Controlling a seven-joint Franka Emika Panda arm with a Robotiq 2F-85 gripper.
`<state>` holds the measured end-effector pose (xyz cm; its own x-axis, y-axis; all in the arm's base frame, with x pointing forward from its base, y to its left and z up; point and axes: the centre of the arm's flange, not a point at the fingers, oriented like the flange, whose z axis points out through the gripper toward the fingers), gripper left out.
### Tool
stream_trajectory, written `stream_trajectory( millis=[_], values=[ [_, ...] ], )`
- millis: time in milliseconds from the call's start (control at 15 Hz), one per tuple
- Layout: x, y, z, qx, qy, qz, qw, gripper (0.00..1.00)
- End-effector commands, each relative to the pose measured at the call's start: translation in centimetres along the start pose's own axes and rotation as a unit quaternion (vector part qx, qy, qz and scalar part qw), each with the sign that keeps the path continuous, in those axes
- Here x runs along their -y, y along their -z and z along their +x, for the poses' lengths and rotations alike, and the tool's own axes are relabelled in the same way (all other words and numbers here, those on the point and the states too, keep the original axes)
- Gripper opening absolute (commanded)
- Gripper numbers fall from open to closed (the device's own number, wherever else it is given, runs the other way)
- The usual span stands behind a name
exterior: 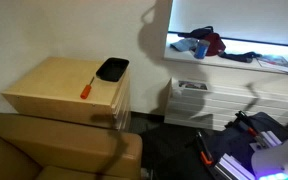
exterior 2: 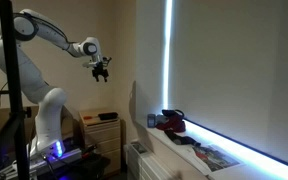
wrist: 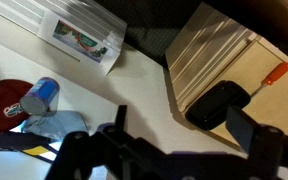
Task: Pick up the object from the shelve and put it on the black tray on the left
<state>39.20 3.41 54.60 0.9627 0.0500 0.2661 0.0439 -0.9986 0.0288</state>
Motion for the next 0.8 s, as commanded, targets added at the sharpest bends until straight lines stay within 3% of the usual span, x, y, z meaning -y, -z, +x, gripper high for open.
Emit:
stream_trajectory(
  millis=[0, 67, 200, 400, 600, 667, 733],
  values=[
    [0.0, 0.0, 0.0, 0.0, 0.0, 0.0, 1.0, 1.0],
    [-3.7, -4.0, 0.2, 0.042, -0.035, -0.049, 0.9973, 1.0],
    [-8.5, -5.7, 0.4, 0.037, -0.082, -0.08, 0.9928, 1.0],
    [-17.3, -7.0, 0.6, 0.038, -0.168, -0.112, 0.9787, 1.0],
    [-26.3, -8.2, 0.6, 0.033, -0.258, -0.123, 0.9576, 1.0],
    [-22.1, -7.1, -1.7, 0.031, -0.217, -0.112, 0.9692, 1.0],
    [-24.5, -7.4, -1.9, 0.032, -0.239, -0.115, 0.9636, 1.0]
  ],
)
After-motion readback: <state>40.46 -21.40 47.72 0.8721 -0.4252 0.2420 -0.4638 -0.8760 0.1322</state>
